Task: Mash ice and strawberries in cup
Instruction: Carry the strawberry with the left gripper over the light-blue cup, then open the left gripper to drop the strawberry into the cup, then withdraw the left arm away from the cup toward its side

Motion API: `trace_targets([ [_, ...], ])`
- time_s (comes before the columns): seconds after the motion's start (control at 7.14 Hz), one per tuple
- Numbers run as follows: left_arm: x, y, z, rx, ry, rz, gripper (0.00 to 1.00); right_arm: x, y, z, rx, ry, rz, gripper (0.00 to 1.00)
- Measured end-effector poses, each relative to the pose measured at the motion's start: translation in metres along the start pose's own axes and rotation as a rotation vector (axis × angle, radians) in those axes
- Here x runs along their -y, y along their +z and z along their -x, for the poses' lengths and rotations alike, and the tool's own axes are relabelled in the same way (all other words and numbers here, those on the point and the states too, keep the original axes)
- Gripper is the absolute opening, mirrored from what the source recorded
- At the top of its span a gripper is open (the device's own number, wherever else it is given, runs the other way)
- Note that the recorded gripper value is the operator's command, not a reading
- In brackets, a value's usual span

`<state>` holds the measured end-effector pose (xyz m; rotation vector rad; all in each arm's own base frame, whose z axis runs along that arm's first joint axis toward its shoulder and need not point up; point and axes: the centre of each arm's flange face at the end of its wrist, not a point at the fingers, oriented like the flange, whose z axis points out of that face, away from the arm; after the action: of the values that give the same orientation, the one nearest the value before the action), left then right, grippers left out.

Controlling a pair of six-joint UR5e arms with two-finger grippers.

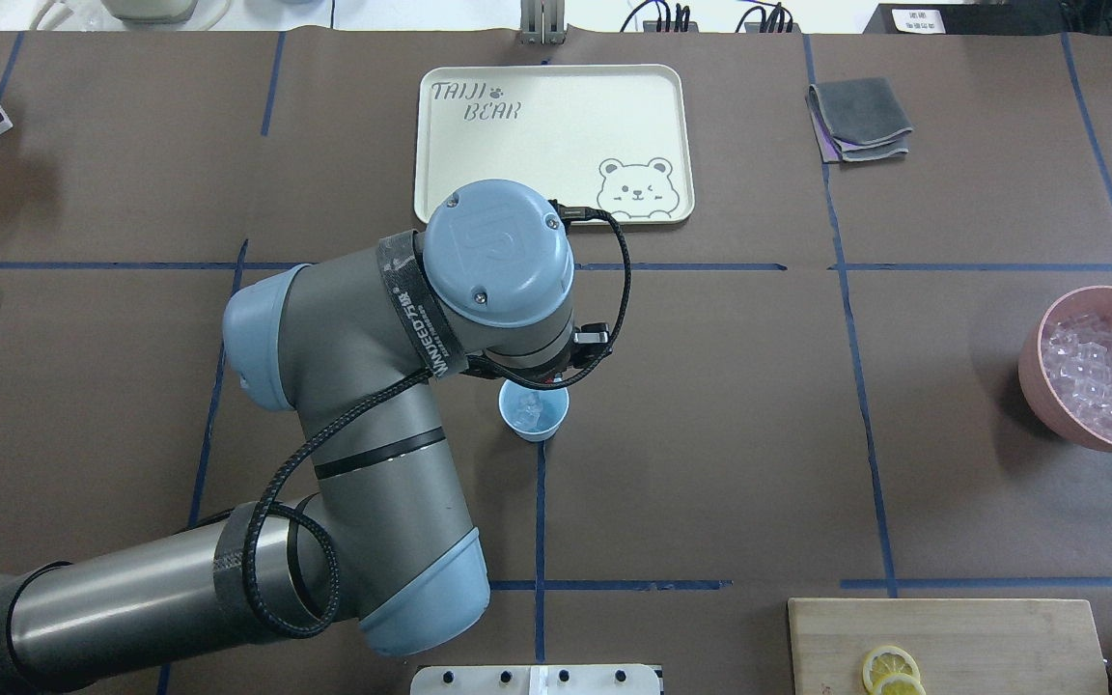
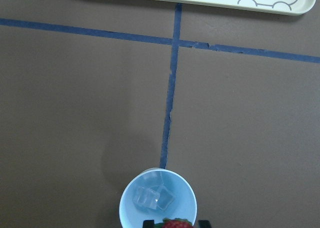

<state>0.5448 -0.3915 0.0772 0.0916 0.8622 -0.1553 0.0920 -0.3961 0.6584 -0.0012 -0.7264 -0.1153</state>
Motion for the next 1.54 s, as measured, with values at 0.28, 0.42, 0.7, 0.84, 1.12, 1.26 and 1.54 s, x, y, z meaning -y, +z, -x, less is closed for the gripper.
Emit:
trace_targets([
  [0.28,-0.001,0.004,0.0,0.007,-0.001,0.0,0.99,0.0,0.0,0.0,0.0,0.001,0.0,1.0],
  [0.42,-0.001,0.005,0.001,0.009,0.0,0.0,1.0,0.0,0.0,0.0,0.0,0.001,0.0,1.0],
  [0.7,-0.001,0.005,0.001,0.01,0.004,0.0,1.0,0.0,0.0,0.0,0.0,0.001,0.0,1.0],
  [0.84,-0.001,0.005,0.002,0.01,0.005,0.0,1.0,0.0,0.0,0.0,0.0,0.001,0.0,1.0],
  [1.12,-0.003,0.009,0.016,0.015,0.033,0.004,1.0,0.0,0.0,0.0,0.0,0.0,0.0,1.0],
  [1.26,-0.004,0.009,0.037,0.02,0.092,0.004,1.0,0.0,-0.001,0.0,0.0,0.0,-0.001,1.0],
  [1.54,0.026,0.001,0.107,0.046,0.223,-0.011,1.0,0.0,-0.001,0.0,0.0,-0.001,-0.002,1.0],
])
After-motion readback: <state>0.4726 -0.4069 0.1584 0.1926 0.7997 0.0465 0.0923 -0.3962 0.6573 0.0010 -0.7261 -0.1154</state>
